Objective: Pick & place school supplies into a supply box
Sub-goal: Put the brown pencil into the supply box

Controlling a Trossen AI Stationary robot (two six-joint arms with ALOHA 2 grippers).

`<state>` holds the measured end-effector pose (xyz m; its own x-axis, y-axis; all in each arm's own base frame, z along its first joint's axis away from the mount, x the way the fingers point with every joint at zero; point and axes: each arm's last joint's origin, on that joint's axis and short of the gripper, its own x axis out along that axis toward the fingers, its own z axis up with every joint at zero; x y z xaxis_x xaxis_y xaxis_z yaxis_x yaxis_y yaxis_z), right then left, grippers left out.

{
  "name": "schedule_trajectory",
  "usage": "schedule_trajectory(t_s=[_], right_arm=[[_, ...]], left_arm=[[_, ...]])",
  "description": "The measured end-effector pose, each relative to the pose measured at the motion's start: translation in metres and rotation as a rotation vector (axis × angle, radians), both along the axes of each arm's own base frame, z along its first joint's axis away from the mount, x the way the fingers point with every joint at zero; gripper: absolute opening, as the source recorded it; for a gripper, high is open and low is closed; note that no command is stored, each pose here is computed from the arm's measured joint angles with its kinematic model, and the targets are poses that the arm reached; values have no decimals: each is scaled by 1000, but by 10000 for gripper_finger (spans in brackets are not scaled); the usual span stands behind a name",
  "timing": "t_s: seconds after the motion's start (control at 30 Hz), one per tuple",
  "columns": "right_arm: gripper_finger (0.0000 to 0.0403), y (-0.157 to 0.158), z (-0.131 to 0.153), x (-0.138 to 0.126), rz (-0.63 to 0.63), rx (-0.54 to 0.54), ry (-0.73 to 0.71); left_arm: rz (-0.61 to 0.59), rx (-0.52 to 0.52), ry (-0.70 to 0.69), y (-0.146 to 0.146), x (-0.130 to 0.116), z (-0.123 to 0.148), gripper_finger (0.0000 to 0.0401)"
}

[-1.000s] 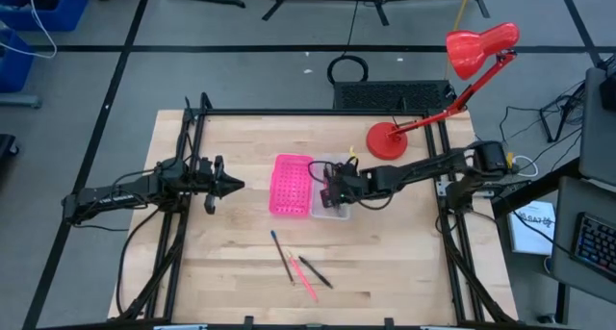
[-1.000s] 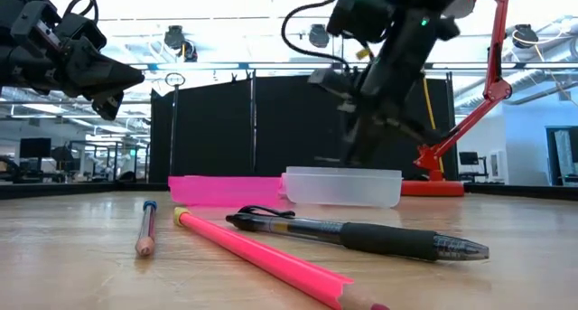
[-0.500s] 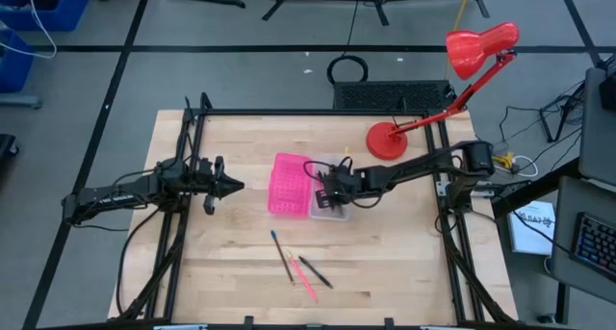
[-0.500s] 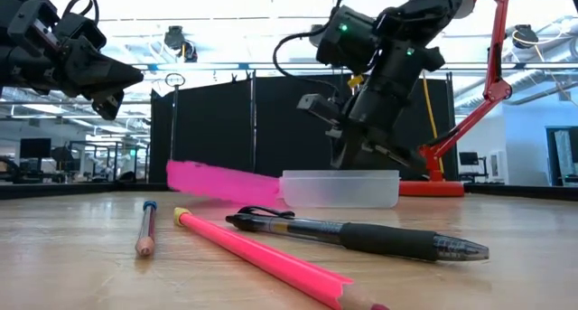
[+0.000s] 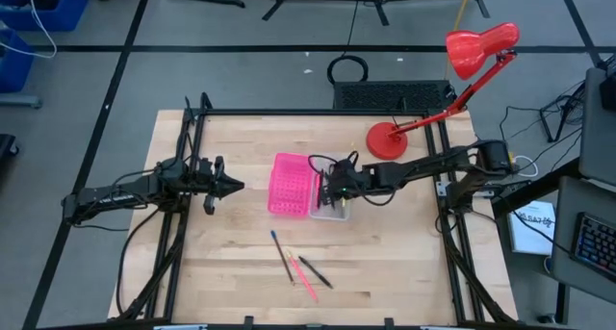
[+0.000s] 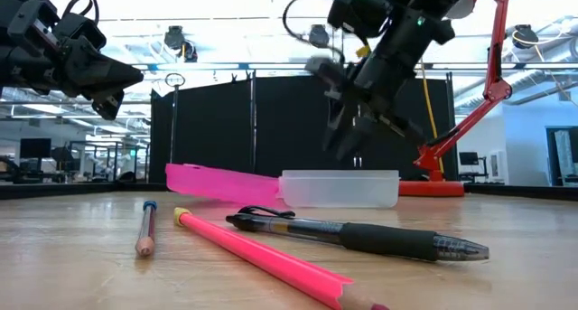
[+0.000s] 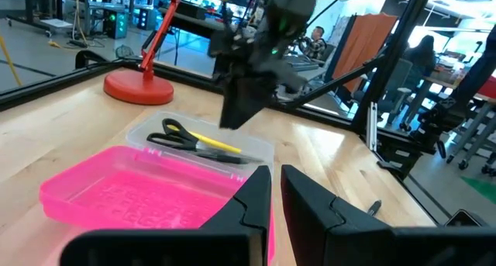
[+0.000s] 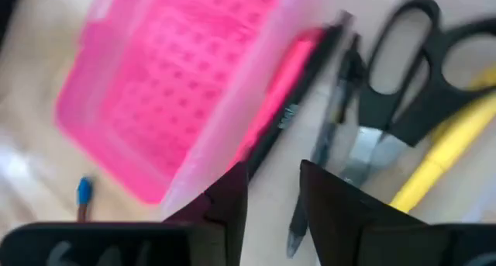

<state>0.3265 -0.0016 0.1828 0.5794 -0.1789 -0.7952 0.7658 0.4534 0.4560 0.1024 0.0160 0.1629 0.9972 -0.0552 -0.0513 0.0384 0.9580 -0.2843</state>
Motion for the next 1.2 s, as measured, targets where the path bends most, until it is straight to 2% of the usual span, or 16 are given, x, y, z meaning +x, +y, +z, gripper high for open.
schedule_trajectory(t_s=[0.17, 0.3, 0.4, 0.5, 0.63, 0.73, 0.8, 0.93, 1.1, 1.2], right_arm=[[110, 26, 29, -11, 204, -186, -54], [97, 51, 52, -26, 362, -434, -80], [79, 64, 67, -41, 469, -616, -89], [45, 65, 75, -60, 591, -722, -109], [5, 61, 81, -85, 763, -828, -304], [8, 58, 70, -106, 841, -869, -471], [4, 52, 60, -118, 809, -858, -510], [3, 36, 40, -138, 724, -837, -480], [1, 29, 32, -159, 758, -846, -744], [1, 22, 20, -169, 719, -855, -800]], left_arm=[[-3, 0, 0, 0, 0, 0, 42], [4, 16, -1, 0, 0, 0, 42], [31, 5, -14, 1, 0, 1, 42], [59, 23, -80, 2, 0, 7, 42], [110, 106, -102, 3, 0, 10, 42], [136, 158, -98, 4, 0, 9, 42], [158, 147, -96, 5, 0, 9, 42], [194, 111, -89, 6, 0, 9, 42], [247, 80, -59, 7, 0, 6, 42], [269, 23, 5, 8, -1, -1, 42]])
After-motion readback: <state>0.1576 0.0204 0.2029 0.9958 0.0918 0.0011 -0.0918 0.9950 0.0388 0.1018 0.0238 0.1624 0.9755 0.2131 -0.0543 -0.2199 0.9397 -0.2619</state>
